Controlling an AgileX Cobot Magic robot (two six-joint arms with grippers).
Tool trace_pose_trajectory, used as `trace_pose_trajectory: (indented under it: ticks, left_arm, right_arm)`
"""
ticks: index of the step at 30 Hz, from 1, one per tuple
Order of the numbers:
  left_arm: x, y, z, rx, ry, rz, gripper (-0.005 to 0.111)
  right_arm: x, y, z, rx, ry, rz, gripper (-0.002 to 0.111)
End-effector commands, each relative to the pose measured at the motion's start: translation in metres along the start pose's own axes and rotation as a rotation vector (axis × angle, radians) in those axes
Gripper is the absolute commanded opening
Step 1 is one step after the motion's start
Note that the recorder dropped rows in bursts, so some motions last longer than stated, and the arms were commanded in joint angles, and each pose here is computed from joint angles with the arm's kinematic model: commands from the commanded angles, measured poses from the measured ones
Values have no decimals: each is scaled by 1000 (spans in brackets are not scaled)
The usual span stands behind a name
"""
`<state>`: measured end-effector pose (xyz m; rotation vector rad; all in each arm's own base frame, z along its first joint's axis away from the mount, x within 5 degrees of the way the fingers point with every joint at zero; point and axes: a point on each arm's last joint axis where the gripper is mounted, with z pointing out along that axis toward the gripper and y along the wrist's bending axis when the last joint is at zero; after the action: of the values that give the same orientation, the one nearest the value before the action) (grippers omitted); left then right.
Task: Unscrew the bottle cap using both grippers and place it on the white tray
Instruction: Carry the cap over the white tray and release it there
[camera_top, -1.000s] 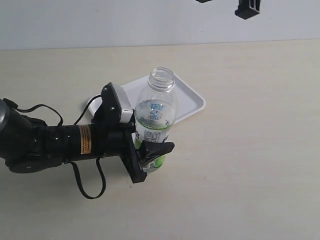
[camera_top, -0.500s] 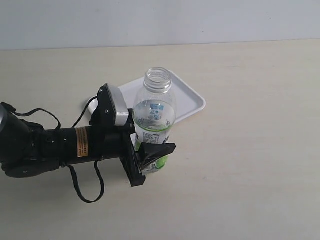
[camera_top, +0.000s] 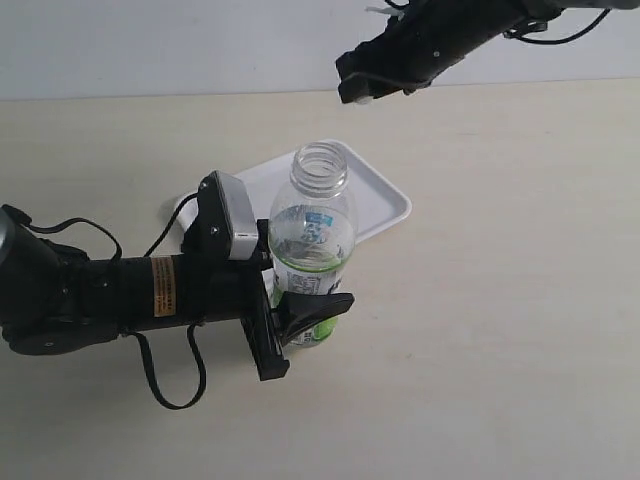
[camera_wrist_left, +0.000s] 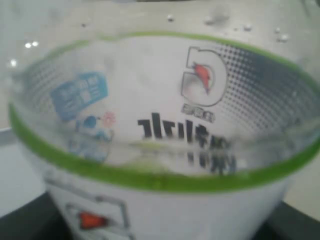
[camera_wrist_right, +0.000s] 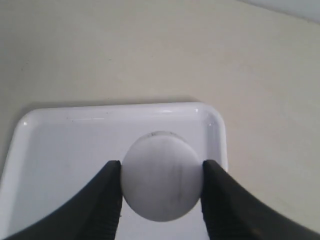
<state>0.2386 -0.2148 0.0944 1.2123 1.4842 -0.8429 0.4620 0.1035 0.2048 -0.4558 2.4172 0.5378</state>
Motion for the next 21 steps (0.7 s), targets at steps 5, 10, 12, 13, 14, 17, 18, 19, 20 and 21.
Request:
trace_pose_trajectory:
  ticks: [5,10,12,13,14,17,18,19,20,21]
  left_arm:
    - [-7,-3,-1,24,-58,14,0]
    - [-7,-3,-1,26,-58,15,0]
    - [-7,-3,-1,24,-58,14,0]
    - [-7,-3,-1,24,-58,14,0]
    - [-7,-3,-1,24,-58,14,0]
    - [-7,-2,-1,19,-59,15,0]
    - [-7,-2,-1,19,-59,15,0]
    - [-7,-2,-1,19,-59,15,0]
    - [-7,-2,-1,19,-59,15,0]
    - [-7,-2,-1,19,-59,15,0]
  right_arm:
    - [9,12,57,-39,21,-19,0]
    - [18,5,73,-31,44,-2,0]
    - [24,2,81,-33,62,3,0]
    - [26,2,82,-33,67,5,0]
    - [28,2,84,-41,79,-6,0]
    - [29,2,84,-49,88,-13,0]
    - [29,2,84,-49,88,-15,0]
    - [29,2,84,-49,88,-15,0]
    - [29,3,84,-51,90,-15,0]
    - [29,3,84,-53,93,-15,0]
